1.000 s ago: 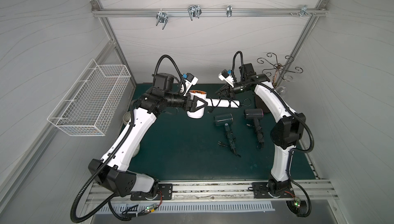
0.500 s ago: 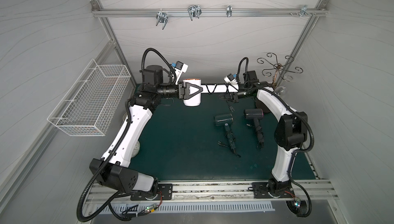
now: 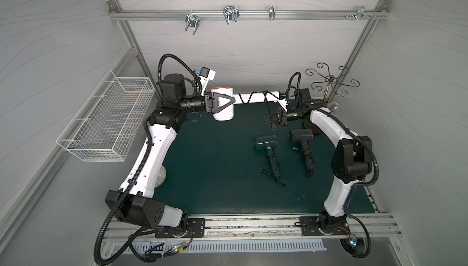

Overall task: Wrap the cord around the hair dryer
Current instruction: Wrap the power cord around the hair dryer.

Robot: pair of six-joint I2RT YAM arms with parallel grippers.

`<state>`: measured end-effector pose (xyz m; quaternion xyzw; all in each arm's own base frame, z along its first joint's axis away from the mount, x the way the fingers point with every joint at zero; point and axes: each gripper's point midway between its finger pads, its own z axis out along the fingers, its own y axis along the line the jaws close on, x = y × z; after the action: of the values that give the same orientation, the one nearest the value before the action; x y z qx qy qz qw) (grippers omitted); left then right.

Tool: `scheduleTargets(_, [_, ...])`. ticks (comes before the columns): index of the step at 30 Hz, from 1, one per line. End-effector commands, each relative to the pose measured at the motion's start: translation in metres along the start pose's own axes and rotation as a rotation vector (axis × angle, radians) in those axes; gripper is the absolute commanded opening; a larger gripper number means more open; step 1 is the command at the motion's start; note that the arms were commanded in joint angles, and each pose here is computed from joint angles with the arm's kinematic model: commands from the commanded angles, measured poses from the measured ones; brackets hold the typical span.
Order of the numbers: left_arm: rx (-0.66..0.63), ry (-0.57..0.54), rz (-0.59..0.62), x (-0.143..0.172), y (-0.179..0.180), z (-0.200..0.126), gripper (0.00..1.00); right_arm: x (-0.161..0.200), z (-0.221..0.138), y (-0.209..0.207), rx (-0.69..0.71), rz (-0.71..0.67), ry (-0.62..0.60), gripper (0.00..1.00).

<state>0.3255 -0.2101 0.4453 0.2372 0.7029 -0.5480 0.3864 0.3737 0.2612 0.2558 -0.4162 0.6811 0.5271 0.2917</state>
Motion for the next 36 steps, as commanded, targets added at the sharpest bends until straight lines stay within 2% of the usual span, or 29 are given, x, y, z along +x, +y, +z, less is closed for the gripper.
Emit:
scheduleTargets(1, [0.067,-0.073,0.194,-0.031,-0.046,-0.015,0.00,-0.005,-0.009,0.010,0.014,-0.026,-0.012,0.16])
scheduleTargets(15, [0.036,-0.092,0.193,-0.037,-0.037,-0.022,0.00,0.005,-0.009,0.012,0.024,0.008,0.005,0.22])
scheduleTargets(22, [0.034,-0.092,0.187,-0.037,-0.035,-0.022,0.00,0.005,-0.011,0.012,0.029,0.016,0.007,0.29])
scheduleTargets(26, [0.032,-0.093,0.187,-0.037,-0.035,-0.023,0.00,0.003,-0.010,0.013,0.025,0.021,0.005,0.27])
scheduleTargets(30, [0.024,-0.097,0.186,-0.038,-0.033,-0.024,0.00,0.005,-0.011,0.013,0.029,0.030,0.007,0.33])
scheduleTargets(36, [0.018,-0.102,0.184,-0.040,-0.031,-0.026,0.00,0.008,-0.010,0.012,0.034,0.040,0.011,0.33])
